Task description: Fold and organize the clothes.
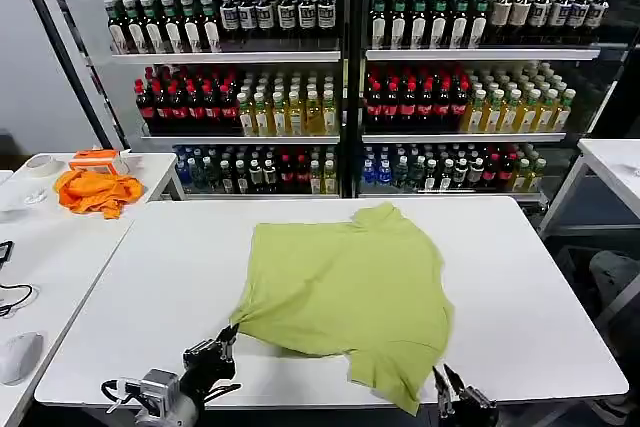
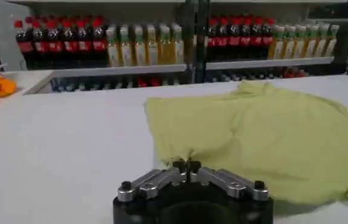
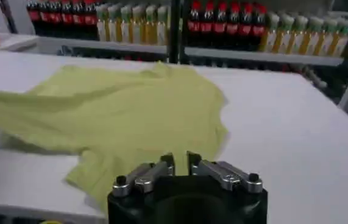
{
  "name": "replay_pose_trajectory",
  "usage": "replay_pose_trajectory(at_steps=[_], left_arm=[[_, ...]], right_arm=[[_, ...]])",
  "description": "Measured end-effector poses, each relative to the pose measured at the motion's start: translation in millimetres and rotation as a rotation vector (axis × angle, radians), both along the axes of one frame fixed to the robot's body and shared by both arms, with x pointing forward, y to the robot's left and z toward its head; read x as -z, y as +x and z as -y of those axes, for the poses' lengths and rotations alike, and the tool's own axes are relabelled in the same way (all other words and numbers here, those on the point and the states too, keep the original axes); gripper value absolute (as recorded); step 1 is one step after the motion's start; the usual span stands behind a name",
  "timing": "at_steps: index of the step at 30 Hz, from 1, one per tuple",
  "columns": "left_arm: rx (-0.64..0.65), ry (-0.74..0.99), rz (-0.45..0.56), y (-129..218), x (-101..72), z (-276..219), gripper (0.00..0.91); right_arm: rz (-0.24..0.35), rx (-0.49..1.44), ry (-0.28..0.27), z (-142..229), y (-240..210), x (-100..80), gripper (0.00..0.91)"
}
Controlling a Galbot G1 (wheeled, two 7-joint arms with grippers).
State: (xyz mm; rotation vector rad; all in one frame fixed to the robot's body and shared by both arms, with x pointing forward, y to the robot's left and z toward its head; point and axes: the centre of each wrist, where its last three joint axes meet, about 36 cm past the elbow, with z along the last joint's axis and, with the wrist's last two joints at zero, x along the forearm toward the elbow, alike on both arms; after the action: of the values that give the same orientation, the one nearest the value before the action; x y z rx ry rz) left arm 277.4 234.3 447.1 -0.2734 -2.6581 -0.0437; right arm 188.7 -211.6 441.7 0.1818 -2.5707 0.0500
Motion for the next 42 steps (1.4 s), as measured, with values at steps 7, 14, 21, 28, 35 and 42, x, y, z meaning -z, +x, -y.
replay_pose_trajectory(at_steps=[7,14,21,28,35,42], left_arm=[[0.000,-0.001,0.000,0,1.0,1,0.020],[-0.001,-0.003,0.001,-2,1.3,2,0.020],[-0.003,-0.008,0.004,-3,0.5,4,0.020],[-0.004,-0.010,0.005,-4,0.3,4,0.020],[-0.003,-0.015,0.011,-5,-2.5,4,0.020],[-0.004,-0.026,0.022,-6,-6.7,2,0.020]], right_arm=[[-0.038,-0.006,0.037,-16,-2,18.7,0.907],[-0.038,0.009,0.048,-21,-1,31.8,0.050],[-0.030,0.008,0.061,-23,-1,37.7,0.000],[-0.025,0.006,0.069,-22,-3,40.1,0.000],[-0.011,-0.003,0.066,-18,-5,35.1,0.000],[0.025,-0.010,0.055,-10,-6,19.0,0.000]])
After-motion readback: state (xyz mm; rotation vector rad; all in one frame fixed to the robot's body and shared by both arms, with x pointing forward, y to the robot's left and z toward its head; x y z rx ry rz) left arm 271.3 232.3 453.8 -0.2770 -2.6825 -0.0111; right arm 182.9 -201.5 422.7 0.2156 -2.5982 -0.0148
